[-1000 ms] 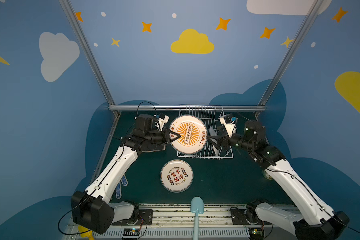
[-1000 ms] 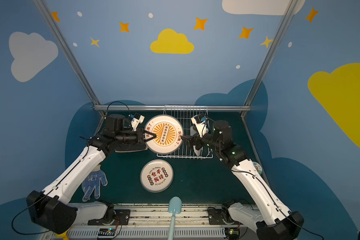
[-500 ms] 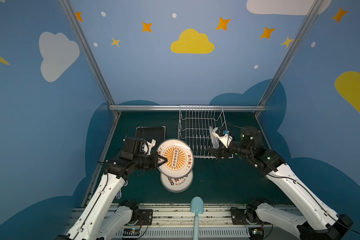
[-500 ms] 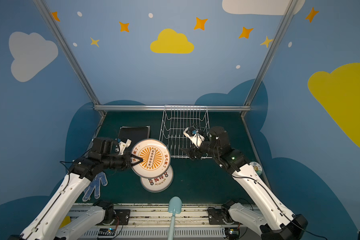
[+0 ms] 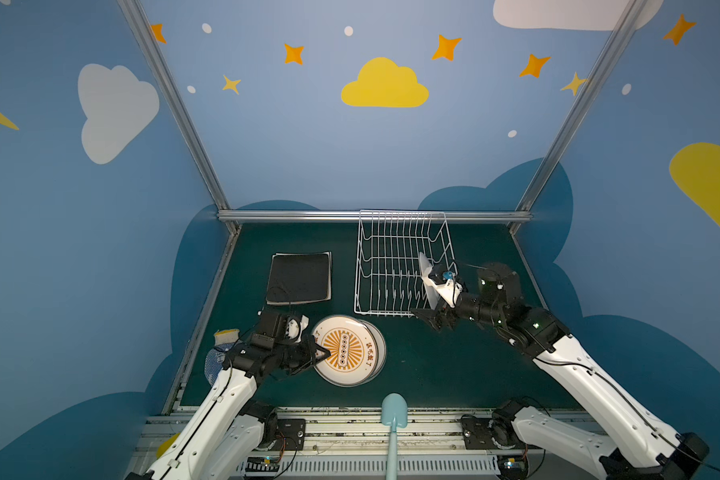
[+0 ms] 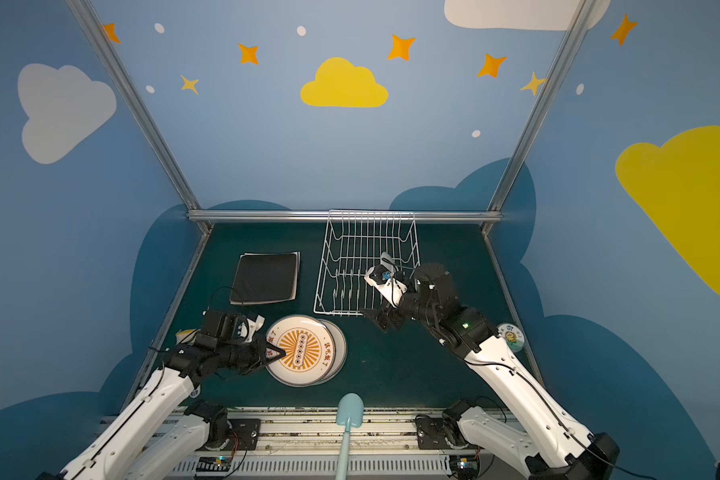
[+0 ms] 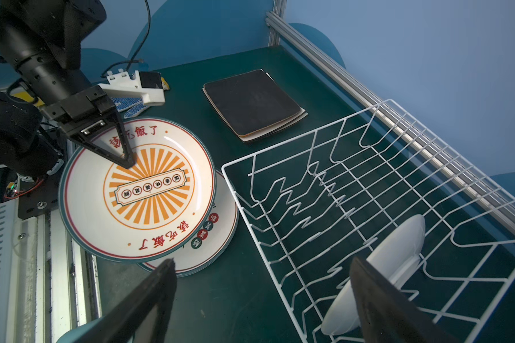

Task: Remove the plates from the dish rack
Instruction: 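Lower the held plate onto the plate stack with the left gripper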

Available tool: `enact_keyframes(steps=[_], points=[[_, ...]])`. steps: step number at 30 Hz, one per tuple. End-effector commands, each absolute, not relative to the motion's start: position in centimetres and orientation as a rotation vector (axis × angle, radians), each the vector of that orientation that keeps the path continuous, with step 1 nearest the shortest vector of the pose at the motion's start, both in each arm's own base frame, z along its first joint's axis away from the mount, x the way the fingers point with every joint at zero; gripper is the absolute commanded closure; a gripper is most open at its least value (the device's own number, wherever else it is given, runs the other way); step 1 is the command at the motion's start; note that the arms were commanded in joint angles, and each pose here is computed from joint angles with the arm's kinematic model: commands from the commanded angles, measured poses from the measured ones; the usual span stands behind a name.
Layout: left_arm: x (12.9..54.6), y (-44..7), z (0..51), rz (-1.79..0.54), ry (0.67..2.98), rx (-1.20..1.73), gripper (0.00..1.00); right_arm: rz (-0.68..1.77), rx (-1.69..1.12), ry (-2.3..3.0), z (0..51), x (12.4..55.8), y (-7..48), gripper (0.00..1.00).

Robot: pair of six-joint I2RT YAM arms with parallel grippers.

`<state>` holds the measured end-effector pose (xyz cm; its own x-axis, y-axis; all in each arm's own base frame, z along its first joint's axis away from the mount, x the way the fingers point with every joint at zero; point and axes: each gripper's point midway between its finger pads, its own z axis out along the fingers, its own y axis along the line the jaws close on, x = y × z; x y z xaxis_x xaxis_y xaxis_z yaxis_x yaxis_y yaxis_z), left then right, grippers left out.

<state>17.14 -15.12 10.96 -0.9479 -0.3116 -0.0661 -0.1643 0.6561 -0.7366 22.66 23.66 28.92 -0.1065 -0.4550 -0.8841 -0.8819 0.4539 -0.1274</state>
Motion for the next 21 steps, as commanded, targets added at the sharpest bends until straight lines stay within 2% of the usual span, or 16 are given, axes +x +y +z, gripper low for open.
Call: enact_keyframes(steps=[1,8,21], points=[[19.1,-16.3,12.4,-1.265,2.566,-0.312,0.97,0.558,-1.164,1.748,28.6,22.3,23.7,0.09],[20.1,-16.5,10.4,-1.231,2.617,-0.295,0.97,0.652,-1.301,1.788,26.7,20.4,24.6,0.10],[21.3,-17.2,8.7,-1.244,2.679,-0.293,0.95,0.670,-1.407,1.835,24.8,19.4,24.9,0.10]])
